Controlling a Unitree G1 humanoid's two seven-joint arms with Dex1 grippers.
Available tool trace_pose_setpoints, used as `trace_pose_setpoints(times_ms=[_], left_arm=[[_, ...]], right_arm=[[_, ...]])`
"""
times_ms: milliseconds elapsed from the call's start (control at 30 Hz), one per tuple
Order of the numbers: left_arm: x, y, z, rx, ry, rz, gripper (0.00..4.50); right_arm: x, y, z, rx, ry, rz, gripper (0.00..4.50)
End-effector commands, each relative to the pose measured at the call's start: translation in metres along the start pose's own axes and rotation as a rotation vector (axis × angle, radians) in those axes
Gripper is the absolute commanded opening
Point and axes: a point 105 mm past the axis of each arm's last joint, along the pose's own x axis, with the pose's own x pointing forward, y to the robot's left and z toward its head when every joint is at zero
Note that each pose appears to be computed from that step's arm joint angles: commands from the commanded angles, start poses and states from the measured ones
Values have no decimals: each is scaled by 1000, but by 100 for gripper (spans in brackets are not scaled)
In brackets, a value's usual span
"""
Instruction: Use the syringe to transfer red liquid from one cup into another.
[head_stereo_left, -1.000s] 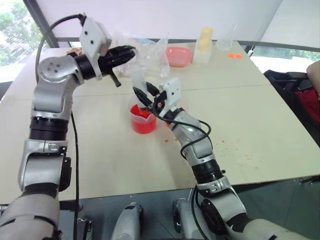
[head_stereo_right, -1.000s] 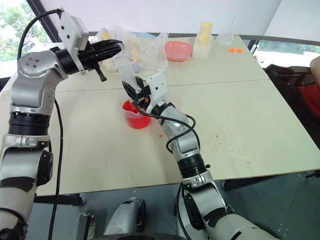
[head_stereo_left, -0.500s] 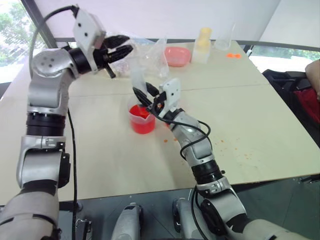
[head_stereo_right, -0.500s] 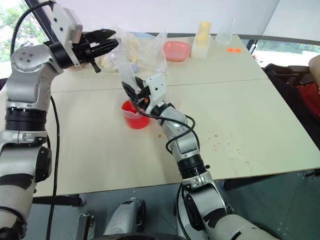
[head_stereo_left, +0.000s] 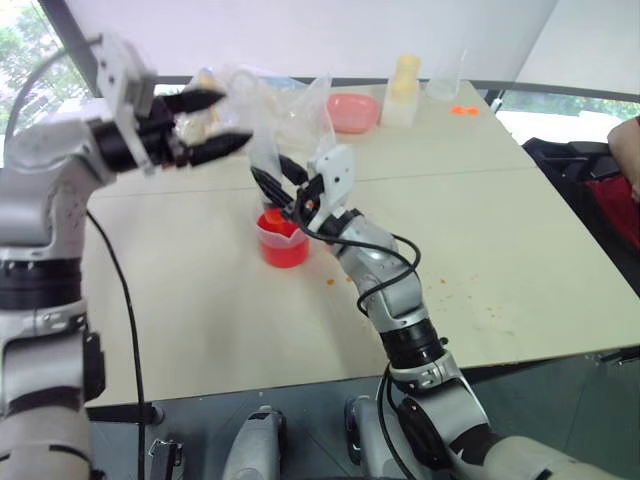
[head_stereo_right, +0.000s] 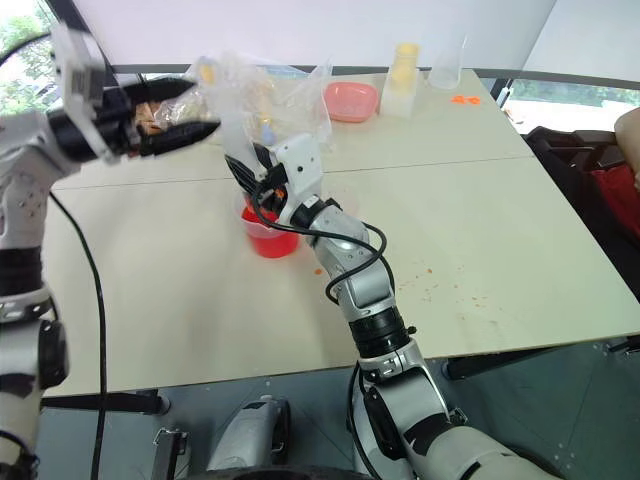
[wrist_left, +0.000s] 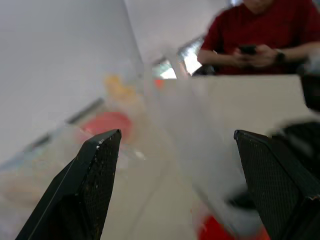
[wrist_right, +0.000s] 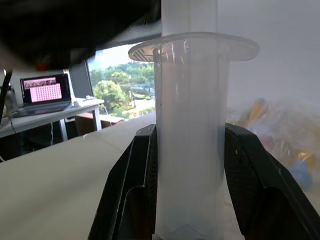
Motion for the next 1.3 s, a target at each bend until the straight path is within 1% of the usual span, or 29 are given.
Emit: trace_pose_setpoints(times_ms=[33, 67, 133, 233, 267, 367, 433, 533, 633, 700, 800, 967, 1133, 1300], left_arm=[[-18, -15, 8, -42, 3, -44, 379], [-23, -16, 4, -64, 11, -35, 379], [-36, -5, -4, -85, 10, 69, 379], [-43, 3, -5, -110, -29, 155, 379], [-42, 2, -5, -112, -34, 157, 379], [-36, -3, -8, -111, -39, 146, 379], [-32, -5, -8, -115, -46, 143, 379], [-25, -6, -11, -120, -50, 122, 379], [-18, -5, -10, -125, -65, 104, 379], [-10, -5, -7, -127, -87, 82, 379], [4, -4, -3, -119, -110, 40, 379], [27, 4, 7, -75, -156, 3, 379], [67, 12, 43, 45, -276, -37, 379], [92, 13, 71, 137, -332, -106, 379]], right_arm=[[3, 2, 27, -24, -93, 1, 130], [3, 1, 27, -26, -95, -4, 130], [3, -2, 30, -28, -105, -14, 130], [3, -5, 35, -24, -121, -27, 130], [3, -6, 37, -21, -125, -30, 130], [0, -20, 57, -3, -166, -70, 130], [-8, -36, 73, 31, -191, -124, 130], [-31, -62, 93, 12, -196, -193, 130], [-48, -76, 101, -25, -171, -237, 130], [-59, -85, 98, -26, -138, -273, 130], [-70, -90, 81, -20, -84, -305, 130], [-71, -87, 65, 2, -56, -322, 130], [-70, -85, 52, -3, -42, -336, 130], [-69, -83, 46, -44, -33, -333, 130]])
